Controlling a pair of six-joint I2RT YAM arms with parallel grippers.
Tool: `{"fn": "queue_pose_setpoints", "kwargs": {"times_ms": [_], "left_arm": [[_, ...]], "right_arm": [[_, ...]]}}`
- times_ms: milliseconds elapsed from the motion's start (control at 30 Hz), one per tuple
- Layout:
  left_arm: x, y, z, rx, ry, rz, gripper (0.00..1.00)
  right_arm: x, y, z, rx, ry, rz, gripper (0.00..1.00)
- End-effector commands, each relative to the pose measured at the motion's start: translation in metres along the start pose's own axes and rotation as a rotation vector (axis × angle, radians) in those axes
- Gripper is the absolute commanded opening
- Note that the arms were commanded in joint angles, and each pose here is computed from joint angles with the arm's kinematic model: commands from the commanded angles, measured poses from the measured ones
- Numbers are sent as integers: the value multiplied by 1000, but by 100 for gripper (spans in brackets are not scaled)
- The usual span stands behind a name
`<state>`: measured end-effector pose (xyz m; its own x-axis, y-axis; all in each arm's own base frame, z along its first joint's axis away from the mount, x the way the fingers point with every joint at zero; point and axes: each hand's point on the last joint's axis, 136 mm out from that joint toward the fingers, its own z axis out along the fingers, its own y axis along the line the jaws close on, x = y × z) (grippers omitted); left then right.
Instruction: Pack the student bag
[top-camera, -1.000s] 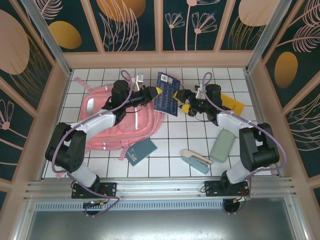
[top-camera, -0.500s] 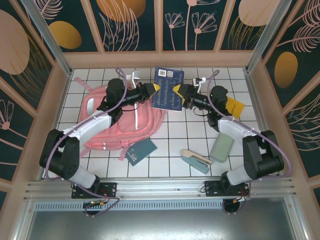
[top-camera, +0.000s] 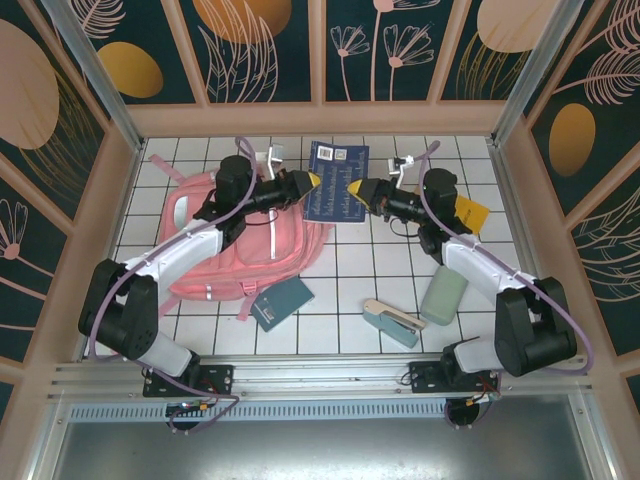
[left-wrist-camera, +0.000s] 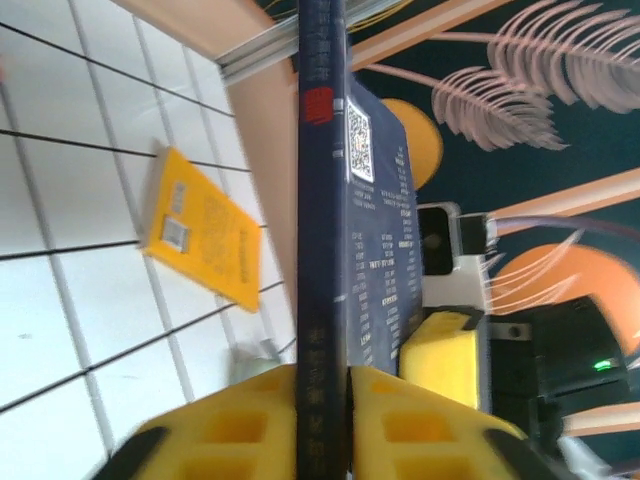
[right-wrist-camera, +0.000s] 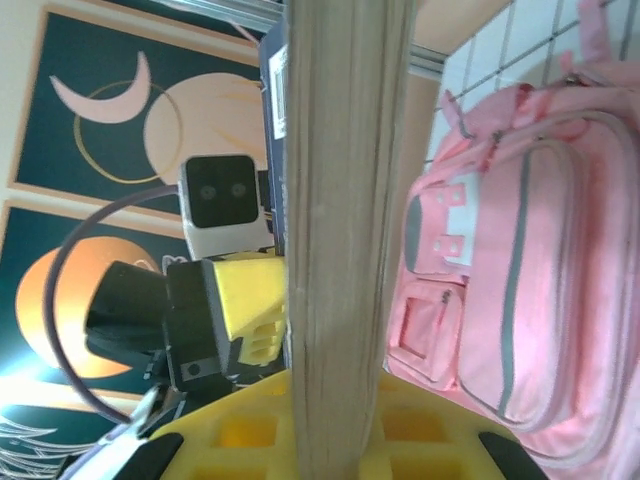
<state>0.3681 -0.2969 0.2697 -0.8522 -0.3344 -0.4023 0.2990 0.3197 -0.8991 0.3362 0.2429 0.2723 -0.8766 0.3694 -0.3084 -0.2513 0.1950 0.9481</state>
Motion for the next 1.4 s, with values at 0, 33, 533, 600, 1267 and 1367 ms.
{"fn": "queue_pose_setpoints", "kwargs": {"times_ms": [0,33,533,600,1267,1367], "left_arm": [[-8,30,-13,-257,-20,133,48],[-12,39,-17,-327,-32,161,52],[0,150,-19,-1215,27,289,46],[0,157,-24,-1260,25,291,46],[29,213,-27,-1447,132,258,45],[35,225,-25,-1459,152,258,32]], "right_arm": [[-27,-2,-26,150,-139,-146,0],[-30,-8,-32,189,-159,-158,0],[-43,-90,-96,581,-324,-82,0],[-42,-90,-97,580,-324,-85,0],[-34,-116,-93,572,-297,-39,0],[-34,-117,-93,570,-297,-30,0]]}}
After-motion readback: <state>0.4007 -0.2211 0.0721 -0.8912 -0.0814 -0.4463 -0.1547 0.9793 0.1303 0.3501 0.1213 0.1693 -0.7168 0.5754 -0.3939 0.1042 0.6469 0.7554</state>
